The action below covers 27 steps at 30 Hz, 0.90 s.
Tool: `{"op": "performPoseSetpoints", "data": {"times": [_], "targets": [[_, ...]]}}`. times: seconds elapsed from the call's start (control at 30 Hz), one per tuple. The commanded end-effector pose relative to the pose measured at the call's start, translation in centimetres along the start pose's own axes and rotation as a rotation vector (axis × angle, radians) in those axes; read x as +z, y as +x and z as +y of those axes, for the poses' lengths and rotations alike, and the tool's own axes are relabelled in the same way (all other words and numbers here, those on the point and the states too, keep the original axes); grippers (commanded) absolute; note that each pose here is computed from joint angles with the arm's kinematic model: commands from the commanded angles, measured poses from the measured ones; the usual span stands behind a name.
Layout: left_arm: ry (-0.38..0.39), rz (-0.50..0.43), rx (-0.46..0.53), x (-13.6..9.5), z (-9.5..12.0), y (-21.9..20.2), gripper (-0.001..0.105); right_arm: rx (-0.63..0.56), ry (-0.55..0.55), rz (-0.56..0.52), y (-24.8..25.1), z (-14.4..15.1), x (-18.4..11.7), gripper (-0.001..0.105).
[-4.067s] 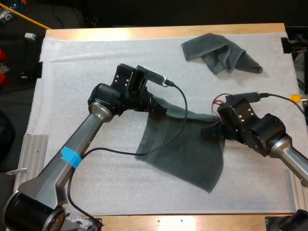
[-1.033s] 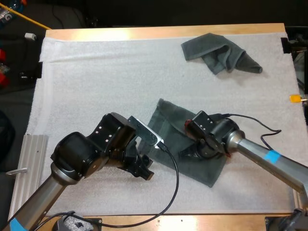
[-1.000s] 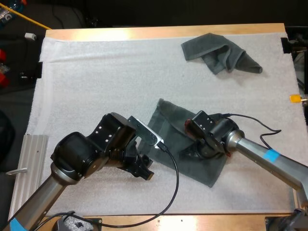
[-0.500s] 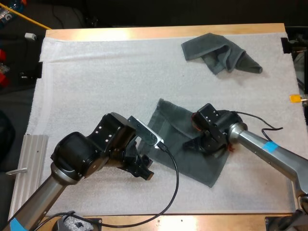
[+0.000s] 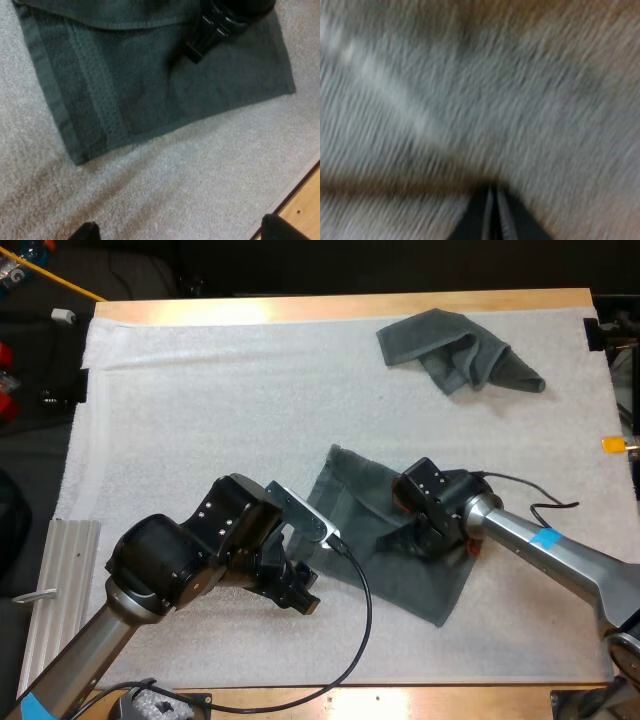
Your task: Pick towel from pile, fold and stack
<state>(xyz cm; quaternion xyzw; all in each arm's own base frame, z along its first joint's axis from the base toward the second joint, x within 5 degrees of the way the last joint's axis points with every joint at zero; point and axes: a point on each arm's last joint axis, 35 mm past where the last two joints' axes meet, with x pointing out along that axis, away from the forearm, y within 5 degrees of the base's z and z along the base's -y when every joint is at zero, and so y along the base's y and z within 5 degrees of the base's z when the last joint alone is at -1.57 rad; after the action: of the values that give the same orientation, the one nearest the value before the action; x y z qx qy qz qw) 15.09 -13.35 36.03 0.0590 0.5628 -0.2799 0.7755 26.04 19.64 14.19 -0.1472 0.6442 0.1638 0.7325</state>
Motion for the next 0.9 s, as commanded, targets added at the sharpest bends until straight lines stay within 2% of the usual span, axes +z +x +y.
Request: {"op": "performPoseSetpoints", "data": {"times": [0.0, 0.33, 0.5, 0.7, 0.87], "targets": [[-0.007, -0.002, -0.003, -0.1, -0.1, -0.1, 0.061, -0.092, 0.014, -0.014, 0.2, -0.6, 0.3, 0.0], [-0.011, -0.001, -0.009, -0.1, -0.1, -0.1, 0.061, -0.203, 0.097, -0.161, -1.8, -2.9, 3.6, 0.0], [-0.015, 0.002, -0.008, -0.1, -0.1, -0.1, 0.061, -0.234, 0.195, -0.249, -2.9, -6.0, 5.4, 0.0], [-0.016, 0.006, -0.007, -0.2, -0.1, -0.1, 0.061, -0.261, 0.29, -0.224, -4.3, -9.9, 5.8, 0.0], [-0.014, -0.008, -0.01, 0.0, -0.1, -0.1, 0.061, -0.274, 0.257, -0.218, -6.0, -10.4, 5.5, 0.0]]}}
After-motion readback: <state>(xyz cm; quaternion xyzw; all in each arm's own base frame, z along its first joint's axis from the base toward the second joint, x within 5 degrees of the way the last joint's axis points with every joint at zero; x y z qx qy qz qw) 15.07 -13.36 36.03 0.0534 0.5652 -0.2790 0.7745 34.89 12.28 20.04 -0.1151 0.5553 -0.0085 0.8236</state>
